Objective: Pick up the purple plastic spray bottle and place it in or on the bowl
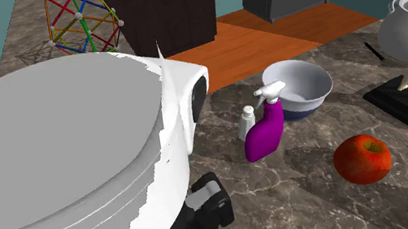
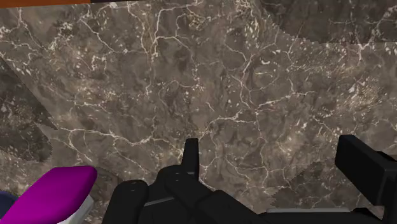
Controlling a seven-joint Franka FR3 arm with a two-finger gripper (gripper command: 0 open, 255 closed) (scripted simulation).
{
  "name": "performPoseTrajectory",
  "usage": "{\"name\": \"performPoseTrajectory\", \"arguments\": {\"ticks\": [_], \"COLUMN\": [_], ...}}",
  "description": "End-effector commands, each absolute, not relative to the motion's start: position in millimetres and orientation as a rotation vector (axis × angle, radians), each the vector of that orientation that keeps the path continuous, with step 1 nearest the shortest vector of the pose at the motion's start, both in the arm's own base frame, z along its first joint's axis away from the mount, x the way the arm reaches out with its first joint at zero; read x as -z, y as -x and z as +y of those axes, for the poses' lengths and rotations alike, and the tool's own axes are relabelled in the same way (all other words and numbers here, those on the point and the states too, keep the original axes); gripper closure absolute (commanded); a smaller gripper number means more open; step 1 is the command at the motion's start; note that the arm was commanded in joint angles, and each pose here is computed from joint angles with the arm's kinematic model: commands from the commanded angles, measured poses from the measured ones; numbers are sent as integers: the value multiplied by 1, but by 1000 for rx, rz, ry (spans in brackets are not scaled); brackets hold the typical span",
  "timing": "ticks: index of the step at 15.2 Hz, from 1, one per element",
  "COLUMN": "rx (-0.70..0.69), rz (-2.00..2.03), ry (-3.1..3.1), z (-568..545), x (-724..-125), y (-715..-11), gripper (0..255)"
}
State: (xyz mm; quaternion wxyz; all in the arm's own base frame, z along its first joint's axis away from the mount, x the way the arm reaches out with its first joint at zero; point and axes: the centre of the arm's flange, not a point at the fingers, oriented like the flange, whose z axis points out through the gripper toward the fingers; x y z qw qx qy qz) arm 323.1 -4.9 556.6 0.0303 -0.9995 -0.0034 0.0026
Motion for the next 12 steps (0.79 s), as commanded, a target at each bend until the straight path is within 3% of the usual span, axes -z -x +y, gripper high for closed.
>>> {"name": "performPoseTrajectory", "arguments": {"ticks": [1,12], "rx": [-8,154], "rz": [-10,786], "ry": [3081,3114], "z": [-5,-47], "x": [-557,-487], "y": [-323,-418], "gripper": [0,0]}}
